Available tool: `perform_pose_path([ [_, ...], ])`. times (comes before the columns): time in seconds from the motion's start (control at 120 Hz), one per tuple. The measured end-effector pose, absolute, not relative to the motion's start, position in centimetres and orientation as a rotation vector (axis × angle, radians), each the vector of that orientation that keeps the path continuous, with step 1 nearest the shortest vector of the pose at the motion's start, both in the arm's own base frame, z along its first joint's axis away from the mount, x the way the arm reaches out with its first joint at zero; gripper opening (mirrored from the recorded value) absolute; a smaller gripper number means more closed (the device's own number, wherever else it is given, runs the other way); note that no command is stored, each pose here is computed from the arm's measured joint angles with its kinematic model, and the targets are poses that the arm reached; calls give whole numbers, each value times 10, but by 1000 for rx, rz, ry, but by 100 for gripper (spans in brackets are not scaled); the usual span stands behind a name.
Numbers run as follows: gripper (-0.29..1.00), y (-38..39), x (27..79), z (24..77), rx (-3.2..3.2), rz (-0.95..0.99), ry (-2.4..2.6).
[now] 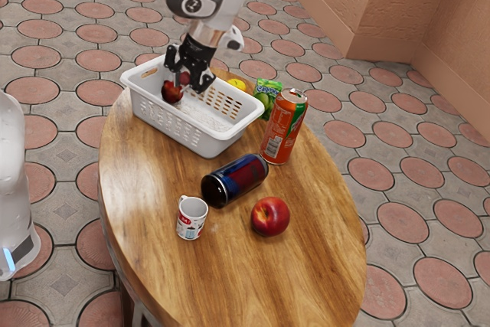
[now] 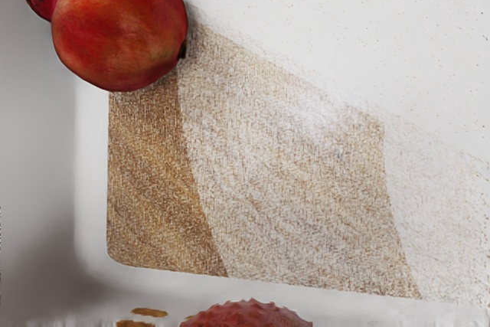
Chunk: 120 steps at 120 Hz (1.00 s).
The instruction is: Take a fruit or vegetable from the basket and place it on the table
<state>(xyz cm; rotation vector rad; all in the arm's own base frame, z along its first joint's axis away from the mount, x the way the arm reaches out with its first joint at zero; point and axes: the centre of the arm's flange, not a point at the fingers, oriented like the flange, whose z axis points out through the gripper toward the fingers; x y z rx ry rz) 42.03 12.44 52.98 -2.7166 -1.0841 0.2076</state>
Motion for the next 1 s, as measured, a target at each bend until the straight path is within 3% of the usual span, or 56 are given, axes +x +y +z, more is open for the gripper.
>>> perform_pose_path([
  [0.417, 8, 72, 420, 570, -2757, 222, -973],
  [1.0, 9, -5, 418, 546, -2835, 292, -746],
])
